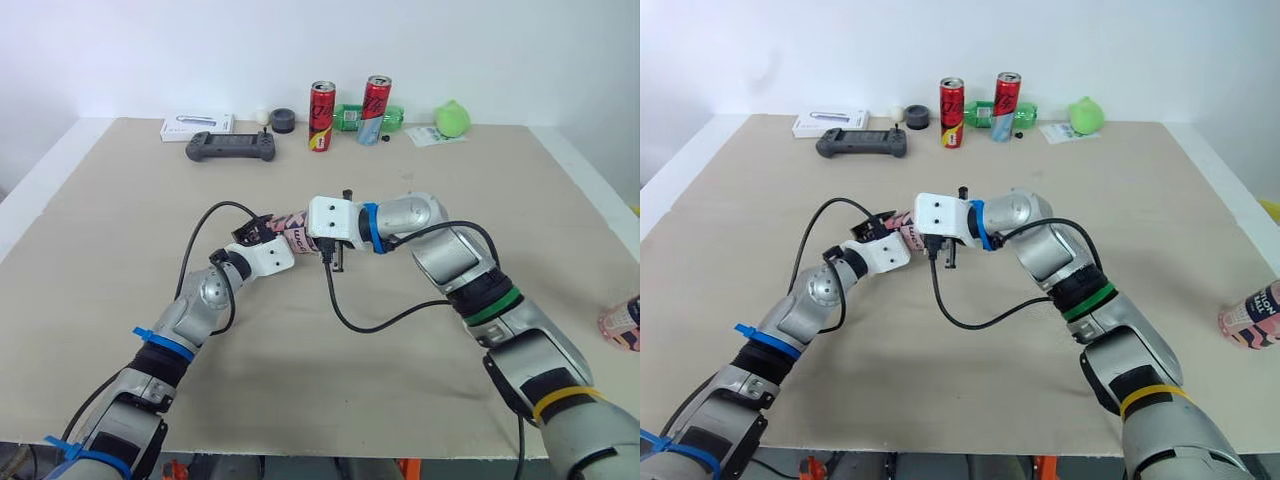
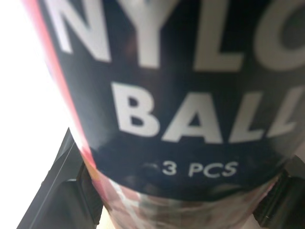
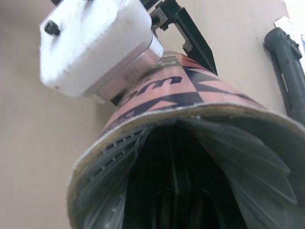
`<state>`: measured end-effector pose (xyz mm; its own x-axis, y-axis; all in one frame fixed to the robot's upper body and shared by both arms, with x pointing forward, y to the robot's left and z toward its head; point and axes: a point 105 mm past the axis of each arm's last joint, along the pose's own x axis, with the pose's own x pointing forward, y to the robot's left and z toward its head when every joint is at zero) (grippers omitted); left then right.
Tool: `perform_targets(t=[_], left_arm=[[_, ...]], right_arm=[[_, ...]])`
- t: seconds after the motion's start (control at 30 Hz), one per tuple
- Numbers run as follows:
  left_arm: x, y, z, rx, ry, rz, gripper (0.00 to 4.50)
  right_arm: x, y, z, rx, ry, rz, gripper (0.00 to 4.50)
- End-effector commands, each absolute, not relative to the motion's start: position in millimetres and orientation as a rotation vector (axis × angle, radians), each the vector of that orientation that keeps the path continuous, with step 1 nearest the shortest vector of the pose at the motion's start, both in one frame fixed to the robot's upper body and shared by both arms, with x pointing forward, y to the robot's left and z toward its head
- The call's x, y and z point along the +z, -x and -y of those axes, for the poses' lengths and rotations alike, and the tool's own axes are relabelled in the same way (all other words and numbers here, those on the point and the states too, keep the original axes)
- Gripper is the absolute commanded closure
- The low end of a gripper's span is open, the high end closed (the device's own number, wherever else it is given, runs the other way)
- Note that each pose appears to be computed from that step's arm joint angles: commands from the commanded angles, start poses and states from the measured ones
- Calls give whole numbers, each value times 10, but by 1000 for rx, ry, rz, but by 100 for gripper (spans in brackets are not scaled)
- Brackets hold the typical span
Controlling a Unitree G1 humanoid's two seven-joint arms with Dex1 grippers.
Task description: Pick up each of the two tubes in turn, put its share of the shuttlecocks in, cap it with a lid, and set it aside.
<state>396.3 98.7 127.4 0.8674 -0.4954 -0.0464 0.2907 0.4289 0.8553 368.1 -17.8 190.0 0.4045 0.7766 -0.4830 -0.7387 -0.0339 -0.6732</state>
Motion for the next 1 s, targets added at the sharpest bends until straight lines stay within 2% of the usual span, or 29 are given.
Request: perform_targets(t=[0.03, 0.17, 0.5, 0.6, 0.67, 0.7, 0.73, 0.77, 0.8, 0.93, 1.0], left_arm=[[1421, -3934, -943, -481, -1004, 290, 125], [1410, -3922, -950, -480, -1000, 287, 125], [1503, -3935, -958, -479, -885, 309, 125], [1572, -3926, -901, -497, -750, 324, 125], [1626, -3887, -808, -539, -592, 339, 125], [1650, -3834, -726, -593, -420, 335, 125], [1669, -3794, -674, -632, -304, 335, 125], [1683, -3749, -626, -675, -205, 334, 125], [1690, -3671, -561, -736, -114, 338, 125], [1482, -3353, -330, -982, 51, 243, 125], [1355, -3283, -307, -1015, 56, 202, 125]], right_arm=[[1933, -3625, 53, 1261, 1071, 79, 447], [2146, -3538, 143, 1265, 1034, 129, 447], [2617, -3171, 757, 1215, 966, 146, 447], [2660, -3123, 892, 1185, 871, 122, 447], [2691, -3107, 1065, 1142, 776, 96, 447], [2679, -3110, 1228, 1100, 701, 57, 447], [2666, -3105, 1335, 1072, 652, 29, 383], [2631, -3094, 1444, 1049, 610, -6, 355], [2525, -3100, 1649, 993, 586, -70, 300], [2123, -3042, 2365, 790, 504, -290, 97], [2030, -2997, 2553, 740, 451, -330, 6]])
